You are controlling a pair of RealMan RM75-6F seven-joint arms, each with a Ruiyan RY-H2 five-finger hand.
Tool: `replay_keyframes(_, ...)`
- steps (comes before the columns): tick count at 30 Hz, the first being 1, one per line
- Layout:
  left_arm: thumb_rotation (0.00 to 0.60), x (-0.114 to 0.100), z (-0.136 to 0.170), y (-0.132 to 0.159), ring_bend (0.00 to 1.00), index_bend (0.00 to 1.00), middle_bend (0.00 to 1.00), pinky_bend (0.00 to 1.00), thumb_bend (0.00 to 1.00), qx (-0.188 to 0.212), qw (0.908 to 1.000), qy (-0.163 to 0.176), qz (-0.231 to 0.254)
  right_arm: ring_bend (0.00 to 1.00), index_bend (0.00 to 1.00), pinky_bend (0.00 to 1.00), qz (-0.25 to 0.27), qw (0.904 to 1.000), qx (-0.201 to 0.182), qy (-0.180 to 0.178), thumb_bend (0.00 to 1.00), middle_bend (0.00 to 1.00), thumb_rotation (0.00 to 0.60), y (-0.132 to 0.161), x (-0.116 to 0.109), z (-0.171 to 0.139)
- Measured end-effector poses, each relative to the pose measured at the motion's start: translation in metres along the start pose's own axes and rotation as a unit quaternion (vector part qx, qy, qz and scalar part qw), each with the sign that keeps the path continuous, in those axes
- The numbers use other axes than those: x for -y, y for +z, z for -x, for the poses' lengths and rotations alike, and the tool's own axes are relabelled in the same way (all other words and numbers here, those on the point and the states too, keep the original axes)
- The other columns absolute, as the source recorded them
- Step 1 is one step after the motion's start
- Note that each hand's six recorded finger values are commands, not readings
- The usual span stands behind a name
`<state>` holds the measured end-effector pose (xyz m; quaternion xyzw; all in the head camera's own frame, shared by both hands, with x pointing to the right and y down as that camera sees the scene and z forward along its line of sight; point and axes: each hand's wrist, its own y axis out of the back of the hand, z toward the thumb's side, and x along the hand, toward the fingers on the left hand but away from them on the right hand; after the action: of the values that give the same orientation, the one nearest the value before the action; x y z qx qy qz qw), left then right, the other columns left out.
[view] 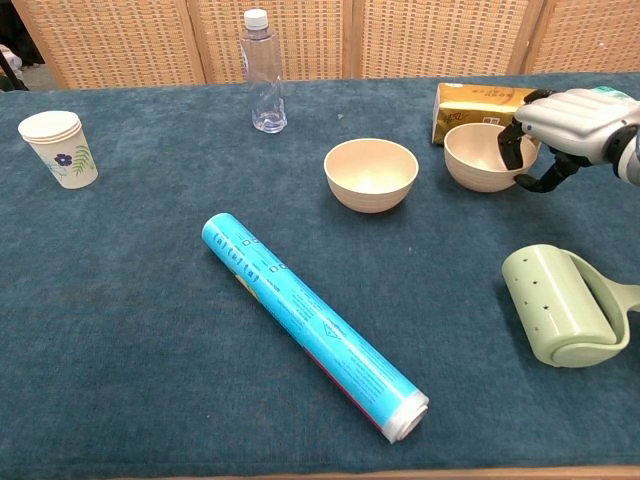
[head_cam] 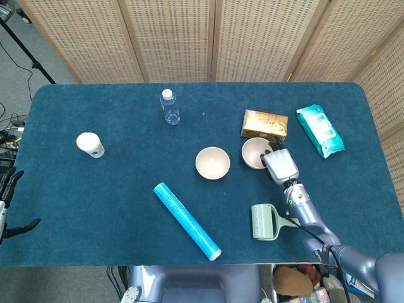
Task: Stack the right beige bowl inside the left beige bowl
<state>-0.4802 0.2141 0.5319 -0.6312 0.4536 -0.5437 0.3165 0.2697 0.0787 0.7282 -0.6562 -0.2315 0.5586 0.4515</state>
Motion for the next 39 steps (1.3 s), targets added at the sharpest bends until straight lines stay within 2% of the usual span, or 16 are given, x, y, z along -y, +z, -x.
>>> replay_keyframes(10,0.600,0.000,0.001,0.000,0.00,0.00,0.00,0.06,0.00,0.001,1.0000,0.000,0.001,0.23,0.66,0.00,0.001,0.9994,-0.014,-0.033,0.48,0.53,0.600,0.001,-0.006,-0.005)
replay_keyframes(19,0.600,-0.001,0.001,0.001,0.00,0.00,0.00,0.06,0.00,0.003,1.0000,-0.001,0.004,0.24,0.66,0.00,0.003,0.9951,-0.054,-0.083,0.49,0.54,0.600,0.019,-0.035,-0.018)
replay_keyframes(26,0.600,-0.001,0.002,0.001,0.00,0.00,0.00,0.06,0.00,0.007,0.9999,-0.004,0.008,0.24,0.66,0.00,0.012,0.9894,-0.108,-0.096,0.48,0.54,0.600,0.068,-0.062,-0.028)
replay_keyframes(30,0.600,-0.003,0.002,0.000,0.00,0.00,0.00,0.06,0.00,0.008,0.9999,-0.004,0.012,0.24,0.66,0.00,-0.012,0.9863,-0.131,-0.099,0.49,0.54,0.600,0.096,-0.074,-0.026)
replay_keyframes(35,0.600,-0.004,0.003,0.000,0.00,0.00,0.00,0.06,0.00,0.010,0.9998,-0.005,0.017,0.24,0.66,0.00,-0.043,0.9834,-0.145,-0.100,0.48,0.54,0.600,0.129,-0.082,-0.016)
replay_keyframes(39,0.600,-0.004,0.002,-0.001,0.00,0.00,0.00,0.06,0.00,0.012,0.9997,-0.008,0.020,0.24,0.66,0.00,-0.054,0.9842,-0.142,-0.091,0.49,0.54,0.600,0.146,-0.079,-0.009)
